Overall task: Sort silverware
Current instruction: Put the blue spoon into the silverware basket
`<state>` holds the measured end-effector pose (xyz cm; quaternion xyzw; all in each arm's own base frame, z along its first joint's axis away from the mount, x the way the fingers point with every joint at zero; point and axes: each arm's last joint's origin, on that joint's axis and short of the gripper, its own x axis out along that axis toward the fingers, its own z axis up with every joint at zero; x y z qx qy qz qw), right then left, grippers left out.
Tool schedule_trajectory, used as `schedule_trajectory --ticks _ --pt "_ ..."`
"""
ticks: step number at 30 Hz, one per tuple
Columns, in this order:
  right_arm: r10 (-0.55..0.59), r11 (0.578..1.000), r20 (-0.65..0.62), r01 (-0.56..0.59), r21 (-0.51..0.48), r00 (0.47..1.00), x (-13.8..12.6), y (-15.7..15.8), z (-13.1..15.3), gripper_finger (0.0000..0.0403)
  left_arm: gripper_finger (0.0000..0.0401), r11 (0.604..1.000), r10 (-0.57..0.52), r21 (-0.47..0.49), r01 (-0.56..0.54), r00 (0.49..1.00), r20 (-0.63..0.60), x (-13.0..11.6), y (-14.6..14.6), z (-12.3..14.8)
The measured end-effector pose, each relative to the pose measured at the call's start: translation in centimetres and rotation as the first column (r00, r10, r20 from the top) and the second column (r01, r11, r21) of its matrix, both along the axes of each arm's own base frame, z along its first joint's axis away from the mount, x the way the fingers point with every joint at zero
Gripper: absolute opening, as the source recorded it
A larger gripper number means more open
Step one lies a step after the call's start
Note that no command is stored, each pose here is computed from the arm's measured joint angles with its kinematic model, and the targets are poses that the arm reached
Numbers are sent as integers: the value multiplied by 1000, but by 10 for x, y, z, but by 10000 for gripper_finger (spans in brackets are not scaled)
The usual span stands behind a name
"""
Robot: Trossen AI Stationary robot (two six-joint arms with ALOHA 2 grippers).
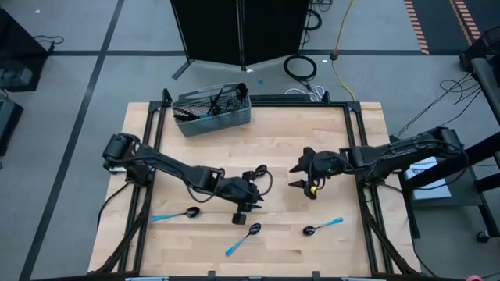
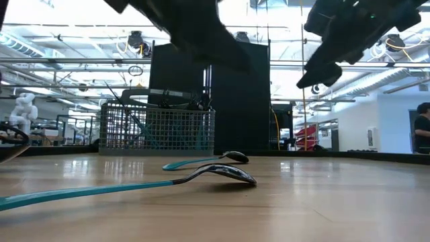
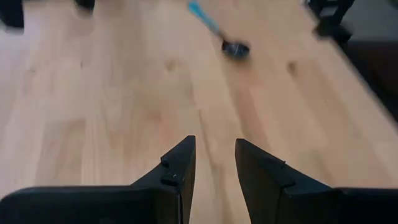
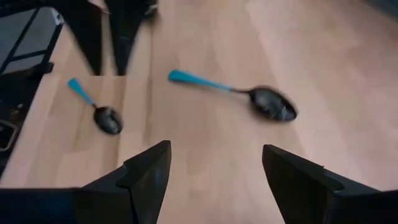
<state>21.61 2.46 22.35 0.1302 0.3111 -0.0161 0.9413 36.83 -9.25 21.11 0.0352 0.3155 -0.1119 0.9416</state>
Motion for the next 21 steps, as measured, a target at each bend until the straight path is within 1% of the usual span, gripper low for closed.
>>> schedule_trajectory --ticks 1,2,3,4,5,6,7,9,10,12,14,16,19,21 --pt "1 1000 -13 -1 13 1000 -1 3 -1 249 111 1000 0 14 1 1000 -15 1 0 -5" --pt "0 1000 -26 0 26 1000 -2 5 -2 249 111 999 29 26 -28 999 -32 2 1 -9" --pt "-1 999 -42 2 37 999 -3 7 -3 249 111 995 100 33 -98 993 -59 3 4 -12" --pt "-1 999 -63 4 46 998 -5 10 -5 249 111 981 194 43 -190 977 -91 2 10 -14" --pt "-3 998 -77 7 55 997 -6 12 -6 249 111 953 302 44 -298 945 -124 1 17 -15" --pt "-6 998 -87 11 60 996 -7 14 -6 249 111 918 395 32 -395 905 -157 1 26 -15" --pt "-15 998 -101 21 57 995 -8 16 -8 249 111 887 456 6 -462 871 -182 1 35 -15" --pt "-30 999 -109 34 40 994 -8 19 -9 249 111 841 512 -53 -538 825 -240 1 50 -17" --pt "-33 999 -108 37 32 994 -9 19 -9 249 111 834 511 -79 -547 817 -268 3 55 -22" --pt "-36 999 -101 38 26 994 -9 20 -9 249 111 840 476 -112 -531 820 -318 7 59 -31" --pt "-36 999 -101 39 25 994 -9 20 -9 249 111 842 465 -100 -530 808 -362 8 62 -44" --pt "-36 999 -101 38 25 994 -9 20 -9 249 111 838 470 -92 -538 798 -376 11 66 -49" --pt "-33 999 -102 36 21 994 -9 20 -9 249 111 863 420 -103 -495 815 -398 11 68 -51" --pt "-23 1000 -101 24 7 995 -9 20 -9 249 111 876 363 -152 -457 834 -416 9 65 -46"
